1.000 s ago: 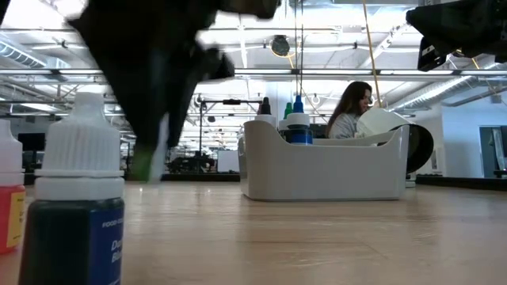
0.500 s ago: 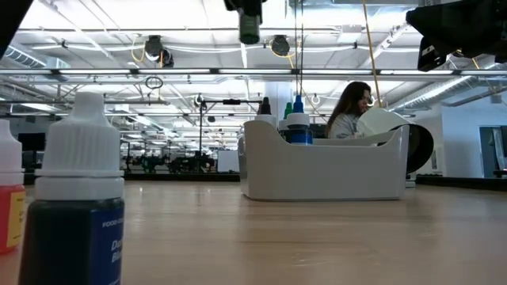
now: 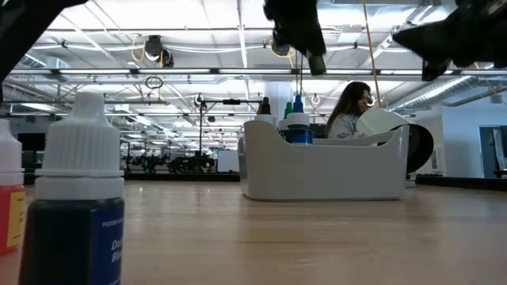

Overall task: Pick & Place food coloring
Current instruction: Put the small green food coloring into the gray bin

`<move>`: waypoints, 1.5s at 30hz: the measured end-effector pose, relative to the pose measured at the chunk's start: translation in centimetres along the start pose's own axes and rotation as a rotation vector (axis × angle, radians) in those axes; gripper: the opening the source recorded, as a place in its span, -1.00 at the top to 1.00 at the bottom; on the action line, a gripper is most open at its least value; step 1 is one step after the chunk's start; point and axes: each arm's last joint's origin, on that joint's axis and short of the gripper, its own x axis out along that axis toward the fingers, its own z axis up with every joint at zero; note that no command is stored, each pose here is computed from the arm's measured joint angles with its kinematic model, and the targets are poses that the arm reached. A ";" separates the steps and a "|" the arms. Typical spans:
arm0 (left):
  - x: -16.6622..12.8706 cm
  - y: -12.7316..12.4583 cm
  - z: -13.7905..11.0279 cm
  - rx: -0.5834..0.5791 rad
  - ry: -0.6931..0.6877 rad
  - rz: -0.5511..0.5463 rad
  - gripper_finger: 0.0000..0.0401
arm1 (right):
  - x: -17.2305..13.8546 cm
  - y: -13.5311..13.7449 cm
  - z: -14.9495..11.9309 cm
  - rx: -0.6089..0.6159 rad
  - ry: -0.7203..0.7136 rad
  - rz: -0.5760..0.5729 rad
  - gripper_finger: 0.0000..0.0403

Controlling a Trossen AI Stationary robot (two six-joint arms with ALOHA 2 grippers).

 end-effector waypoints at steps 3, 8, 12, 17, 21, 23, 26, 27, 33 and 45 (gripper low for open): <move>1.7 0.9 0.1 0.025 0.007 0.016 0.65 | 0.0 -0.3 -0.5 0.001 0.049 -0.107 1.00; 3.1 1.4 0.4 0.066 -0.017 0.038 0.65 | -0.2 -0.5 -1.4 0.020 0.118 -0.184 1.00; 2.9 1.5 0.5 0.076 -0.026 0.065 0.65 | -0.3 -0.8 -2.4 0.067 0.191 -0.224 1.00; 2.8 1.4 0.2 0.072 0.002 0.067 0.62 | -0.6 -1.0 -3.9 0.236 0.290 -0.244 1.00; 2.7 0.8 -0.2 0.083 0.044 0.058 0.61 | -1.1 -1.0 -5.0 0.357 0.404 -0.221 1.00; 2.7 0.6 -0.3 0.085 0.055 0.055 0.64 | -1.2 -1.1 -5.3 0.393 0.424 -0.238 1.00; 2.7 0.3 -0.3 0.085 0.057 0.052 0.65 | -1.2 -1.1 -5.4 0.433 0.436 -0.233 1.00; 2.7 0.3 -0.3 0.086 0.057 0.052 0.65 | -1.2 -1.0 -5.5 0.446 0.450 -0.227 1.00; 2.8 0.1 0.0 0.087 0.026 0.053 0.62 | -0.8 -0.5 -6.6 0.503 0.509 -0.231 1.00; 2.8 0.1 0.2 0.089 0.012 0.054 0.63 | 1.2 1.3 -8.9 0.433 0.586 -0.244 1.00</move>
